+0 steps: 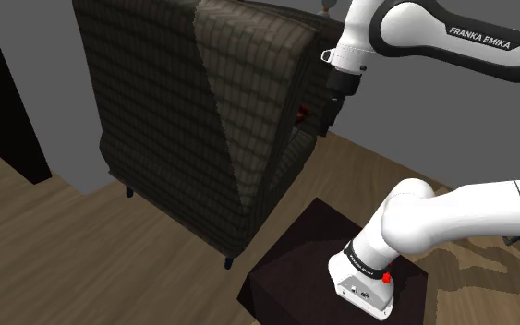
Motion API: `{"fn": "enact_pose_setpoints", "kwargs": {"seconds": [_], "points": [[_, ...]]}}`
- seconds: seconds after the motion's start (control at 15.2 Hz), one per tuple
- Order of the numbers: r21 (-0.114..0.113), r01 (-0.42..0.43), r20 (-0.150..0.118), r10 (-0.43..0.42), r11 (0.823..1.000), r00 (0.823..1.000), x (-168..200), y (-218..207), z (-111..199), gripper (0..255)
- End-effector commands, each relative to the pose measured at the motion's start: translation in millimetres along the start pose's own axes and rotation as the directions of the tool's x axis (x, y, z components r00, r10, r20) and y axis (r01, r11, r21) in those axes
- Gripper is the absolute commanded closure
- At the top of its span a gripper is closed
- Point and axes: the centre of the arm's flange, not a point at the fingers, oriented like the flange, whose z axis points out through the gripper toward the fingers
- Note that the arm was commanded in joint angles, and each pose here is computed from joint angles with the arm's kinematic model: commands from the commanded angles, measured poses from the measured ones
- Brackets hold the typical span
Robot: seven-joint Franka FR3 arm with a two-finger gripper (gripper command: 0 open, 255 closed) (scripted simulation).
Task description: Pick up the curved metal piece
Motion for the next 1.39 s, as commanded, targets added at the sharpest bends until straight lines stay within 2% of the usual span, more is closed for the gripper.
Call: {"fn": "enact_pose_setpoints", "kwargs": {"seconds": [0.0,0.13,0.26,0.4,0.53,0.66,0.79,0.99,1.19,1.25,1.32], "points": [[0.000,0.000,0.000,0.000,1.000,1.000,0,0,0,0],[0.001,-0.157,-0.018,0.157,0.988,0.987,19,4,14,0],[0.006,-0.310,-0.037,0.310,0.951,0.950,38,11,28,0],[0.013,-0.456,-0.054,0.456,0.890,0.888,55,20,41,0],[0.023,-0.590,-0.069,0.590,0.807,0.805,71,33,54,0],[0.035,-0.709,-0.083,0.709,0.705,0.701,85,47,67,0],[0.049,-0.810,-0.095,0.810,0.584,0.579,97,64,79,0],[0.073,-0.923,-0.109,0.923,0.378,0.370,110,92,98,0],[0.099,-0.983,-0.116,0.983,0.152,0.140,116,123,116,0],[0.107,-0.990,-0.117,0.990,0.090,0.078,117,131,120,0],[0.107,-0.990,-0.117,0.990,0.090,0.078,117,131,126,0]]}}
